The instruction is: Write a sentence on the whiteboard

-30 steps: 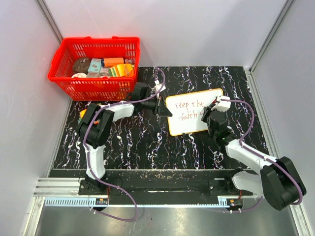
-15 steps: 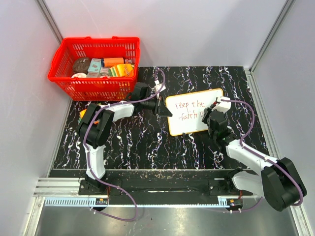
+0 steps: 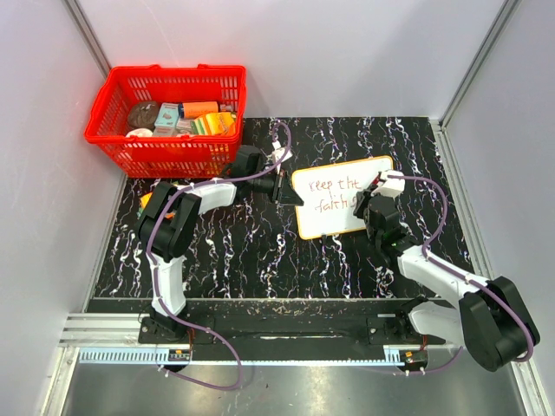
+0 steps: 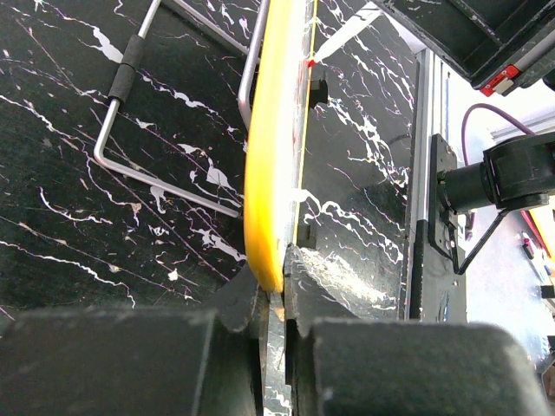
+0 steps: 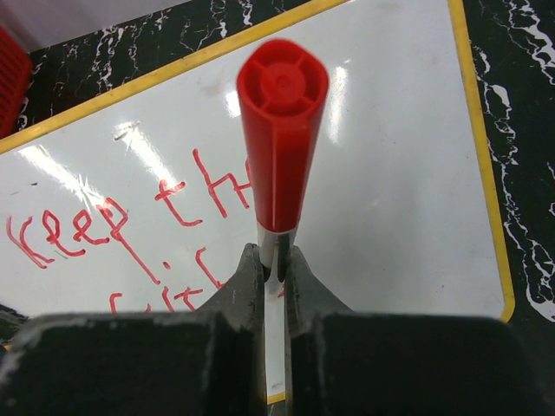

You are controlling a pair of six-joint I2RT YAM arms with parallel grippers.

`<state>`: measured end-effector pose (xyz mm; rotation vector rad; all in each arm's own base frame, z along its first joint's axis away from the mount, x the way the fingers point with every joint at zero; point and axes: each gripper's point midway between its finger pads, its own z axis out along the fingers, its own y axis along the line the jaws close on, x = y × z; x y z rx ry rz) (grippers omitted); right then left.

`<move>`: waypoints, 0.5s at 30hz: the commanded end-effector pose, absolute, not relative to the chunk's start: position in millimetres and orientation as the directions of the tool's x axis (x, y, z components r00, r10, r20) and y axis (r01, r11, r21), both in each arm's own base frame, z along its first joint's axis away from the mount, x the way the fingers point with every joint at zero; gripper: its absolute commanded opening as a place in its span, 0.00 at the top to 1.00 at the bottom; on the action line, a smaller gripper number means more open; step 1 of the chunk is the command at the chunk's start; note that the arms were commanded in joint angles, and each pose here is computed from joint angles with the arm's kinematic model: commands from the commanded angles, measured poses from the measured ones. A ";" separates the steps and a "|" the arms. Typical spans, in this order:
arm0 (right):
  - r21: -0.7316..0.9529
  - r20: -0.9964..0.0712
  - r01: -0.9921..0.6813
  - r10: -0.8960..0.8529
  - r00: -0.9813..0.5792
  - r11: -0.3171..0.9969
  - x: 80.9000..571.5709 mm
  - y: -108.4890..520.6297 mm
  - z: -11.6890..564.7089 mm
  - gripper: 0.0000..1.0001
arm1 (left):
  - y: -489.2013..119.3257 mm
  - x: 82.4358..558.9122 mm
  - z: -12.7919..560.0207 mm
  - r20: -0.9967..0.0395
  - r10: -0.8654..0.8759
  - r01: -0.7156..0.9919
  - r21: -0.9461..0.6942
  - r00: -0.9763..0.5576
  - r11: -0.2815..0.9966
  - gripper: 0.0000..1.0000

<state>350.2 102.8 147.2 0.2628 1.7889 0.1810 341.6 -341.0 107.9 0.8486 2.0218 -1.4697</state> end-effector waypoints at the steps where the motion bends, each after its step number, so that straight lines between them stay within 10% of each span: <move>1: 0.321 -0.927 0.029 0.320 -0.194 0.947 351.4 114.5 161.1 1.00 | -333.3 327.1 49.0 -0.666 0.301 0.731 -0.610 -0.682 0.306 1.00; 15: 0.281 -0.956 0.055 0.285 -0.076 0.958 343.4 93.6 208.8 1.00 | -333.9 326.3 48.5 -0.665 0.303 0.731 -0.611 -0.683 0.304 1.00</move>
